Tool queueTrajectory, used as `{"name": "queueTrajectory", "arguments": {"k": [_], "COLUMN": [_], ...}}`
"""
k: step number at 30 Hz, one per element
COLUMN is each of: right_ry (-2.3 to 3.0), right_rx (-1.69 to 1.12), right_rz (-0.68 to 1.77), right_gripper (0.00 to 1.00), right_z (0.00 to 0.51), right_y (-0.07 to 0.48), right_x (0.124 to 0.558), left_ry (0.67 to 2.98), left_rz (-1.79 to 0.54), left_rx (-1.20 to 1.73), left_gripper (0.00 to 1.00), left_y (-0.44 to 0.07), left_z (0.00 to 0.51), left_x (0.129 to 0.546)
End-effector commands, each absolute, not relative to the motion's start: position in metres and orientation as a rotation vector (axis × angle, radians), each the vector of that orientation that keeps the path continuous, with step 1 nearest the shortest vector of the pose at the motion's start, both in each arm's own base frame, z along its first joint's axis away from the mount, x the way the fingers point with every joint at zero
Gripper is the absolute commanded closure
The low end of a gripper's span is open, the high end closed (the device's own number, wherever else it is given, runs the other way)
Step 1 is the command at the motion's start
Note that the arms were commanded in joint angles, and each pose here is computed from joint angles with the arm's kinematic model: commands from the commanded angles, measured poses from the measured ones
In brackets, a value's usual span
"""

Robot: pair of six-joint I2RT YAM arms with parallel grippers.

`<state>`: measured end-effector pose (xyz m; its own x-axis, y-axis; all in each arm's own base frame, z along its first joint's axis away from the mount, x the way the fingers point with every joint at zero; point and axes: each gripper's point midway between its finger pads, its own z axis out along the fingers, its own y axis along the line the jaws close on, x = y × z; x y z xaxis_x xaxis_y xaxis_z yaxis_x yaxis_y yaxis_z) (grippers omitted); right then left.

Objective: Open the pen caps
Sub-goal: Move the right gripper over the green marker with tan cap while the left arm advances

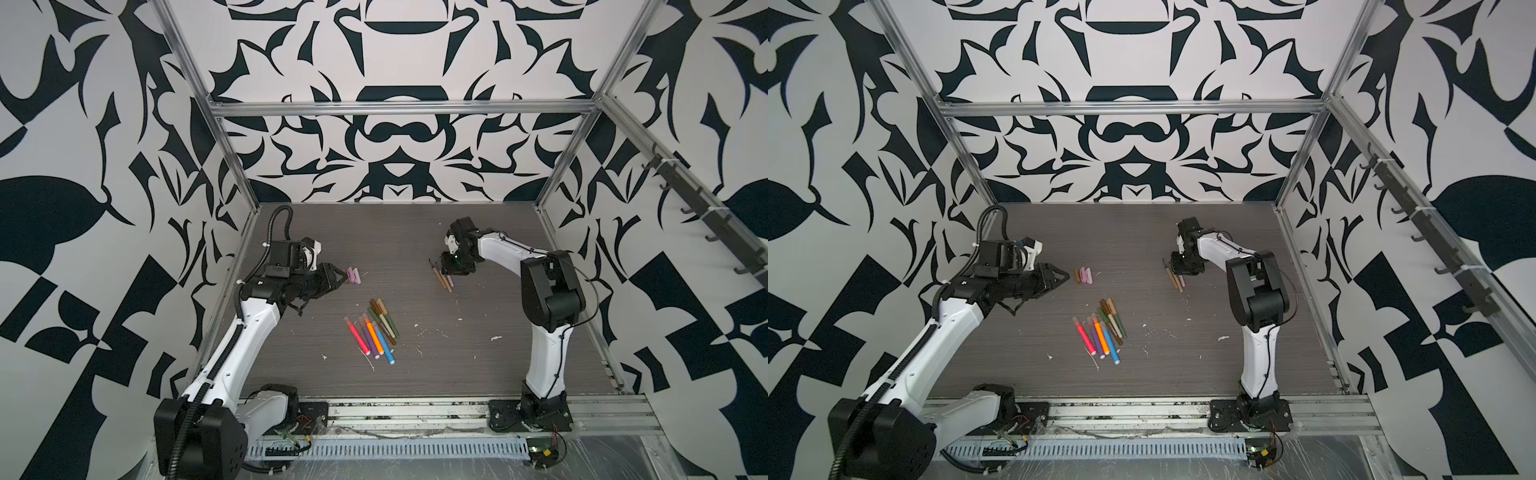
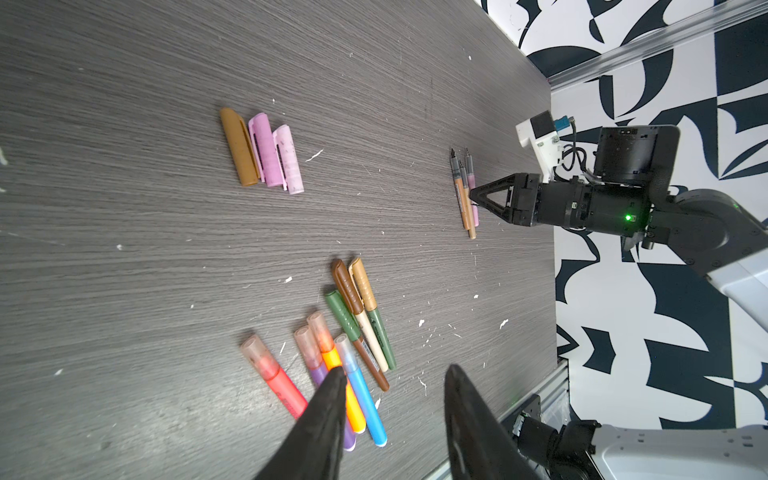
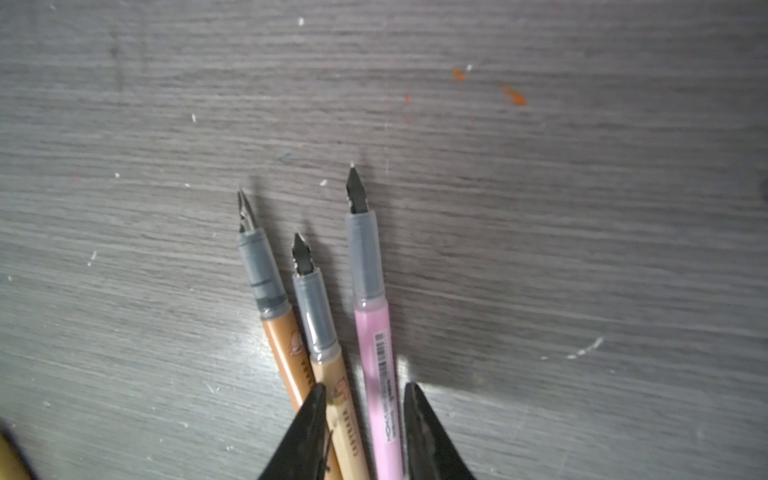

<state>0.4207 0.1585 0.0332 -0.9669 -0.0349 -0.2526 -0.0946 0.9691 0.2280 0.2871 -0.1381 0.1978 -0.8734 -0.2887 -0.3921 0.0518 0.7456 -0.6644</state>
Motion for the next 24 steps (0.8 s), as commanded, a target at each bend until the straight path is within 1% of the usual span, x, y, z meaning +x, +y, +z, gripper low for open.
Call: {"name": "queueTrajectory", "arguments": {"k": [1, 5, 8, 11, 14, 18, 21, 24], "right_ry": [2.805, 2.779, 2.747, 2.716, 2.675, 2.632, 2.632, 2.636], "right_rx": [-0.126, -0.128, -0.144, -0.206, -0.307, -0.449, -0.507, -0.53], "right_rz": [0.372, 0.352, 0.353, 0.349, 0.356, 0.37, 0.352, 0.307], "right_gripper": [0.62, 0.62, 0.62, 0.62, 0.63, 0.63, 0.64, 0.64], "right_z": [0.064, 0.084, 0.102, 0.114, 0.119, 0.111, 0.101, 0.089], "right_y": [0.163, 0.158, 0.162, 0.183, 0.224, 0.283, 0.307, 0.312], "right_x": [0.426, 0.418, 0.399, 0.364, 0.316, 0.247, 0.217, 0.207], "left_ry": [2.485, 2.49, 2.474, 2.431, 2.419, 2.363, 2.282, 2.24], "left_rz": [-0.966, -0.981, -1.029, -1.042, -1.018, -1.034, -1.028, -1.011], "left_rx": [-0.175, -0.175, -0.156, -0.129, -0.104, -0.069, -0.046, -0.033], "left_gripper": [0.58, 0.58, 0.58, 0.58, 0.56, 0.54, 0.53, 0.51], "left_y": [-0.138, -0.139, -0.143, -0.141, -0.136, -0.135, -0.133, -0.131], "left_z": [0.193, 0.194, 0.207, 0.222, 0.227, 0.237, 0.248, 0.255], "left_x": [0.279, 0.276, 0.264, 0.248, 0.23, 0.211, 0.206, 0.205]}}
